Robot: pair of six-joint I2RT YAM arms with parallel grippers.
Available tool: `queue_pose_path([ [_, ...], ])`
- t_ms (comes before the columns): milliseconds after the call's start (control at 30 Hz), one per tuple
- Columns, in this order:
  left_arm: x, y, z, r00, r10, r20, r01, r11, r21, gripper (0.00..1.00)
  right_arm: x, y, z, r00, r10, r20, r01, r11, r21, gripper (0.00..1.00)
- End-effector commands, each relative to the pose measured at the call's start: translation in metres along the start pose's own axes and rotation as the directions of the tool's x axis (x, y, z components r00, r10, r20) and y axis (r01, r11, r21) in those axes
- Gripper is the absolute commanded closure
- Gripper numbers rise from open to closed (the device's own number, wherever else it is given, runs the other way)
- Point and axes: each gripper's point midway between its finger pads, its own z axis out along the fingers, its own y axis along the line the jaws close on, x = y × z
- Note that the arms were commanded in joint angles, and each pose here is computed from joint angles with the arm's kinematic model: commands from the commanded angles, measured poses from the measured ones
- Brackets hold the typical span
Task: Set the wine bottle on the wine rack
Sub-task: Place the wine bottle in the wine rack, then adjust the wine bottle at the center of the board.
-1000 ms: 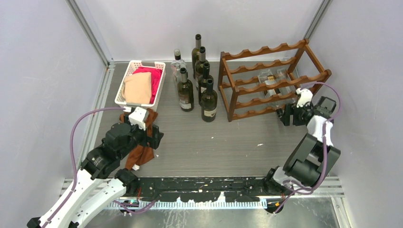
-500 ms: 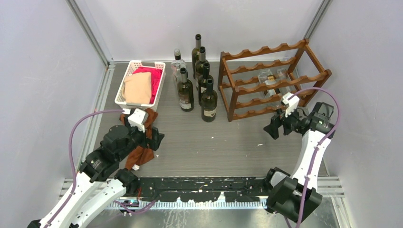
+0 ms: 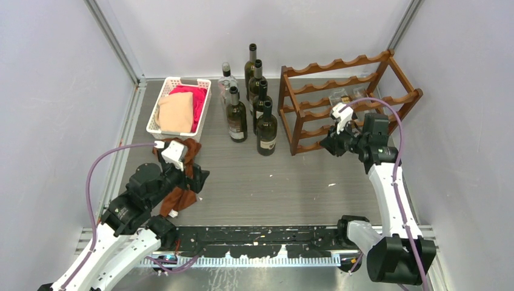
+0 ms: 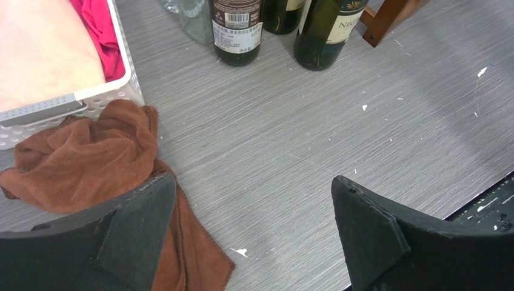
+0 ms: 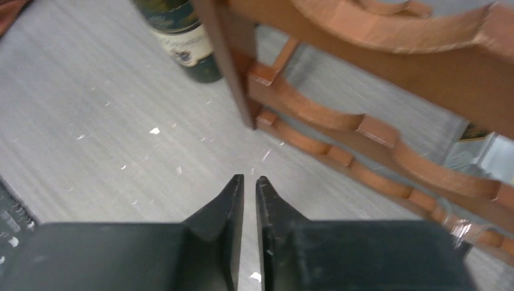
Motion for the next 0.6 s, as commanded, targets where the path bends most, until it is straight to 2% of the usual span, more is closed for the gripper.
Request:
queue_pose_path([
  [0,-0.011,0.001,0.006,0.999,0.021,0.040,-0.021,1.000,-0.005,0.01,-0.038,-0.033,0.018,0.992,0.016,0.128,-0.040,0.981,0.192,0.90],
  [133,-0.009,0.004,0.010,0.999,0.030,0.019,-0.029,0.999,-0.016,0.02,-0.043,-0.027,0.042,0.990,-0.009,0.141,-0.027,0.968,0.251,0.96],
  [333,-0.007,0.008,0.012,1.000,0.026,0.012,-0.026,0.999,-0.028,0.02,-0.062,-0.033,0.055,0.973,-0.024,0.229,-0.072,0.912,0.403,0.97],
  [567,-0.006,0.006,0.014,1.000,0.021,0.005,-0.021,1.000,-0.012,0.03,-0.071,-0.019,0.069,0.954,-0.045,0.295,-0.080,0.913,0.399,0.97],
])
